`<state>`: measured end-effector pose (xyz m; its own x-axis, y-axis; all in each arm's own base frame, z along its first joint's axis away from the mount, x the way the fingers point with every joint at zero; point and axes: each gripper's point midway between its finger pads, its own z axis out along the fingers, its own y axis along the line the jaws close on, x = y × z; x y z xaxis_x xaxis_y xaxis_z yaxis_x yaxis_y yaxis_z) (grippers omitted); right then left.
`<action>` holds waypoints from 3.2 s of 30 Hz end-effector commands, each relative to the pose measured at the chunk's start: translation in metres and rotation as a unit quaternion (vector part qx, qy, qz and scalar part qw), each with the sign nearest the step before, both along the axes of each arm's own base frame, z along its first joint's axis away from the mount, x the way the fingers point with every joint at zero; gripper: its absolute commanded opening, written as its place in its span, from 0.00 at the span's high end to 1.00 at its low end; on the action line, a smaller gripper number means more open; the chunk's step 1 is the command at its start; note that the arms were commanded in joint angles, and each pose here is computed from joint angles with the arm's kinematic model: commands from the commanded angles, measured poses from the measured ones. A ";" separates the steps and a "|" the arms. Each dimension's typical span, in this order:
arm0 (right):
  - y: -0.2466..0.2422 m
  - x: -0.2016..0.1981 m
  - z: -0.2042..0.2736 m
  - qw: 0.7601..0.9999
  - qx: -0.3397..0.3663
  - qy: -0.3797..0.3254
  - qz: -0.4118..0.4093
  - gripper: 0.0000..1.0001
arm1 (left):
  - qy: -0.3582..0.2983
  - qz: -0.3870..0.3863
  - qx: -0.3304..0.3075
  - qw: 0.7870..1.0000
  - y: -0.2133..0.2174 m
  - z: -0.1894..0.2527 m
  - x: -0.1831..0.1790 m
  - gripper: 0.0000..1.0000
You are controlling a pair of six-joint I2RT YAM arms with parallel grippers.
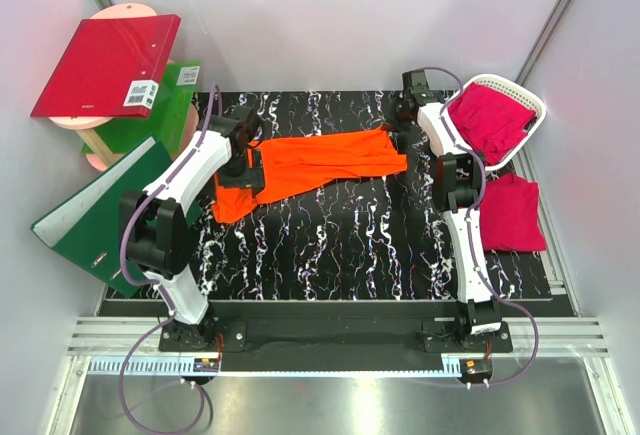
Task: Fold and stack the t-shirts
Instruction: Fold the other side of the tshirt into a rectangle, then rotate the tshirt 90 degrees
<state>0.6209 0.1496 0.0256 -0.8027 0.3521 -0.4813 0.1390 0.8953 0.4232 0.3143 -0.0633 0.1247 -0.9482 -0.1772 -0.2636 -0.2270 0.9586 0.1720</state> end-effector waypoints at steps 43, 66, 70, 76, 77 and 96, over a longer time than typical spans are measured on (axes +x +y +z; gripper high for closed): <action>0.004 -0.040 0.093 0.999 -0.001 -0.014 0.048 1.00 | -0.035 0.025 -0.083 0.996 -0.048 -0.025 0.075 1.00; -0.056 -0.177 -0.023 0.936 -0.173 0.306 0.027 1.00 | 0.097 0.048 -0.005 0.994 -0.020 -0.082 0.106 1.00; -0.055 -0.210 -0.014 0.929 -0.164 0.329 0.042 1.00 | 0.076 0.053 -0.038 0.995 -0.033 -0.088 0.131 1.00; -0.040 -0.268 0.004 0.920 -0.117 0.366 0.073 1.00 | 0.076 0.048 -0.101 0.991 -0.062 -0.114 0.146 1.00; -0.033 -0.277 0.009 0.919 -0.095 0.375 0.081 1.00 | 0.077 0.046 -0.115 0.989 -0.068 -0.117 0.146 1.00; 0.029 -0.253 0.123 0.963 -0.095 0.209 0.142 1.00 | -0.110 -0.051 -0.200 0.972 -0.114 0.016 0.181 0.03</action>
<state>0.3298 0.1877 0.0863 -0.9917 0.0152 0.1275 0.0434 0.9743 0.2212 0.4788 -0.1907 0.0397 -0.9661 -0.2047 -0.1570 -0.1677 0.9607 -0.2211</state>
